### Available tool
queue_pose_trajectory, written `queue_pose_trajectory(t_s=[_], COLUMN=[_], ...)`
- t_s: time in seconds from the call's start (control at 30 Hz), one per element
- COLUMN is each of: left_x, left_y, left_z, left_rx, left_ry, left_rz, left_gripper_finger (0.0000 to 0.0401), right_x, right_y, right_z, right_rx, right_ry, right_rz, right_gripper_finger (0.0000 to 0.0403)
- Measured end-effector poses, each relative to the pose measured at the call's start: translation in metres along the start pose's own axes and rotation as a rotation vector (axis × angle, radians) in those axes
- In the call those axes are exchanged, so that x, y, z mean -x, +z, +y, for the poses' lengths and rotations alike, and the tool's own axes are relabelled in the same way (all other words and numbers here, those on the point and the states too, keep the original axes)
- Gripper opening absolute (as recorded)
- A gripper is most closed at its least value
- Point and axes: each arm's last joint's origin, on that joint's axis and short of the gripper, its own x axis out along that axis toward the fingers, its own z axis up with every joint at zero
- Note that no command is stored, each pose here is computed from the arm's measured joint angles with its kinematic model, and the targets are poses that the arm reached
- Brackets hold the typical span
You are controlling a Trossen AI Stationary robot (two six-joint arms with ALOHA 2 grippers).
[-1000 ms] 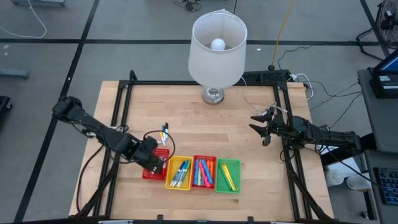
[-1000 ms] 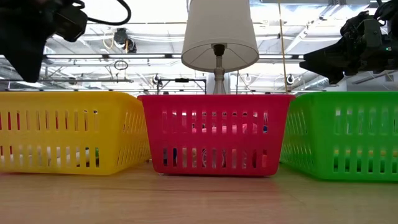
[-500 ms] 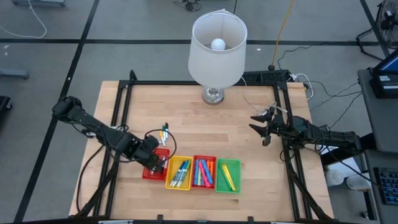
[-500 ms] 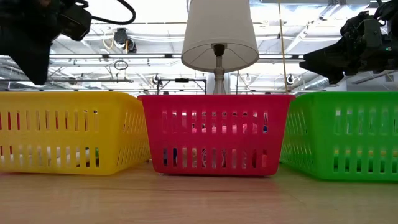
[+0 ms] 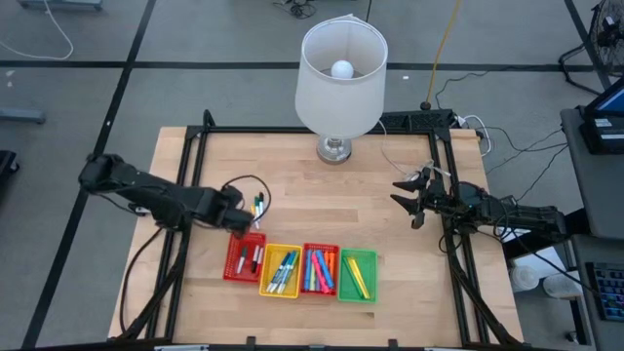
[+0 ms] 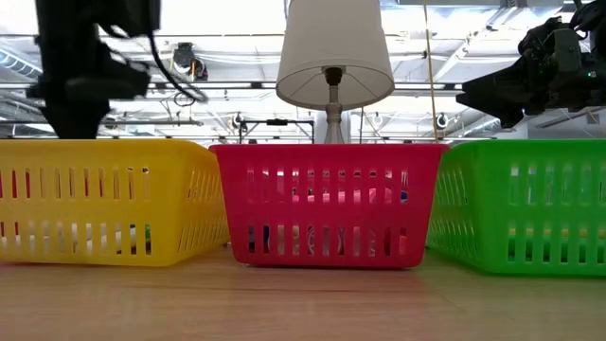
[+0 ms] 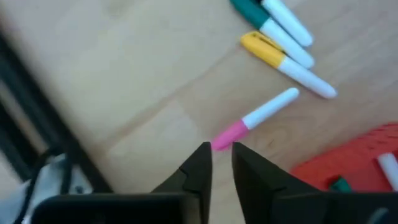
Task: Pick & Place Markers
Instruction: Put the small pink highlighter into the left red bin
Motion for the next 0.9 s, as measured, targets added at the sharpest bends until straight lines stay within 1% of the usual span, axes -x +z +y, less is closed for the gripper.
queue_pose_trajectory(t_s=[0.13, 0.23, 0.33, 0.43, 0.5, 0.6, 0.67, 0.83, 0.9], left_x=[-0.021, -0.033, -0.04, -0.044, -0.046, -0.047, -0.048, -0.058, -0.064], left_y=[0.013, 0.02, 0.023, 0.024, 0.024, 0.025, 0.025, 0.024, 0.021], left_z=[0.005, 0.012, 0.015, 0.013, 0.01, 0.006, 0.004, 0.0, 0.001], left_rx=[-0.025, -0.103, -0.263, -0.435, -0.498, -0.549, -0.548, -0.496, -0.475], left_ry=[-0.065, -0.063, -0.065, -0.088, -0.134, -0.222, -0.25, -0.316, -0.321], left_rz=[0.062, 0.073, 0.053, 0.018, 0.01, 0.013, 0.004, -0.017, -0.014], left_gripper_finger=[0.0119, 0.0168, 0.0207, 0.0227, 0.0231, 0.0227, 0.0219, 0.02, 0.0194], right_x=[0.0, 0.0, 0.0, 0.0, 0.0, 0.0, 0.0, 0.0, 0.0], right_y=[0.0, 0.0, 0.0, 0.0, 0.0, 0.0, 0.0, 0.0, 0.0], right_z=[0.0, 0.0, 0.0, 0.0, 0.0, 0.0, 0.0, 0.0, 0.0], right_rx=[0.0, 0.0, 0.0, 0.0, 0.0, 0.0, 0.0, 0.0, 0.0], right_ry=[0.0, 0.0, -0.001, 0.0, 0.0, 0.0, 0.0, 0.0, 0.0], right_rz=[0.0, 0.0, -0.001, 0.0, 0.0, 0.0, 0.0, 0.0, 0.0], right_gripper_finger=[0.0169, 0.0169, 0.0169, 0.0169, 0.0169, 0.0169, 0.0169, 0.0169, 0.0169])
